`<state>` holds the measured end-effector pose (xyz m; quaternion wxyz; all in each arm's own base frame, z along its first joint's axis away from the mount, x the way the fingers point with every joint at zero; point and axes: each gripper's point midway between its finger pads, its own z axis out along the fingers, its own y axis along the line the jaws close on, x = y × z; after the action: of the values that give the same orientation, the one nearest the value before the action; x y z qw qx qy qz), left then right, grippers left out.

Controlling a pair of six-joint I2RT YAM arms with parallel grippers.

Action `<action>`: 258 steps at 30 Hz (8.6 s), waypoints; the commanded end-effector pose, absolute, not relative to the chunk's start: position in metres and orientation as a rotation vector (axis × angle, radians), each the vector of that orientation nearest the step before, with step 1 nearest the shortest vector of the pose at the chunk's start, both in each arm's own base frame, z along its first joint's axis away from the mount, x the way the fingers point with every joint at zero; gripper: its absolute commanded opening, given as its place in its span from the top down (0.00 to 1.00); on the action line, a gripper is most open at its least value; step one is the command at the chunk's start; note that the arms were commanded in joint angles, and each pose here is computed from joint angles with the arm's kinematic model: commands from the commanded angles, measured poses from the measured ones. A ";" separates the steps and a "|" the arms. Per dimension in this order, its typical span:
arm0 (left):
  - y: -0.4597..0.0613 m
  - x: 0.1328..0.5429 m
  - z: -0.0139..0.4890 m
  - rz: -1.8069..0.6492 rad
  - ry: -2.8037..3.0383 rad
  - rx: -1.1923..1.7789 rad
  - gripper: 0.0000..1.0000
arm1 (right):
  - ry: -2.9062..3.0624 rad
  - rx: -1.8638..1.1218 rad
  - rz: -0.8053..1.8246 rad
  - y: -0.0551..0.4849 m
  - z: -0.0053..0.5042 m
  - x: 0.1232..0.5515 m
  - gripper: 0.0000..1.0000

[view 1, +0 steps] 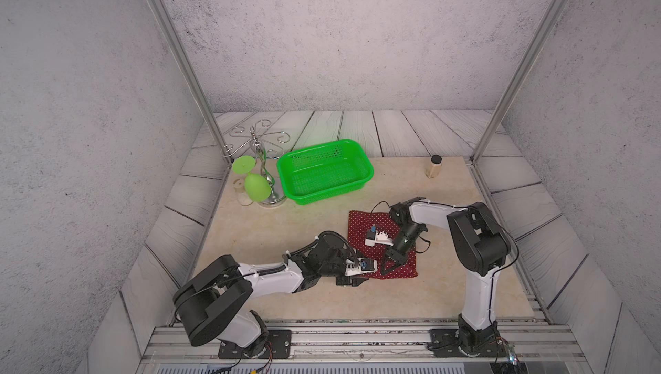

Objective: Roll up the skirts
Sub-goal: Roll the skirt at the center of the board.

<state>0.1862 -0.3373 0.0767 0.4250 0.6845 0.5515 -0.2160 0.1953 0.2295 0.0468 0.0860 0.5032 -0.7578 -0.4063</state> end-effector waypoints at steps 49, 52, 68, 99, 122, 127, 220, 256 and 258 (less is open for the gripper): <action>-0.322 0.186 0.066 -1.182 2.241 1.748 1.00 | -3.264 2.222 -0.867 0.158 0.147 0.230 0.37; -0.329 0.191 0.063 -1.228 2.257 1.733 1.00 | -3.050 2.459 -0.932 0.180 0.137 0.217 0.36; -0.357 0.209 0.041 -1.467 2.375 1.642 1.00 | -2.456 2.915 -0.285 0.226 0.050 0.246 0.34; -0.260 0.239 0.146 -0.928 1.686 1.312 0.49 | -2.493 2.434 -0.663 0.181 0.041 0.202 0.79; -0.361 0.206 0.078 -0.265 1.142 1.818 0.25 | -2.222 1.549 -1.329 0.218 0.064 0.188 0.74; -0.374 0.209 0.058 -0.293 1.174 1.853 0.30 | -2.227 1.535 -1.330 0.218 0.064 0.191 0.72; -0.371 0.204 0.045 -0.310 1.245 1.910 1.00 | -2.406 1.498 -1.252 0.216 0.058 0.223 0.47; -0.353 0.222 0.052 -1.403 2.492 1.634 1.00 | -2.352 2.946 -0.047 0.204 0.040 0.254 0.28; -0.354 0.225 0.054 -1.391 2.484 1.613 1.00 | -2.279 2.935 -0.085 0.202 0.026 0.245 0.35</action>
<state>0.2312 -0.3528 0.0469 -0.0490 0.5078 0.7539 -0.4139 0.2416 0.2102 0.0418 -0.3103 0.7415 -0.5928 -0.0507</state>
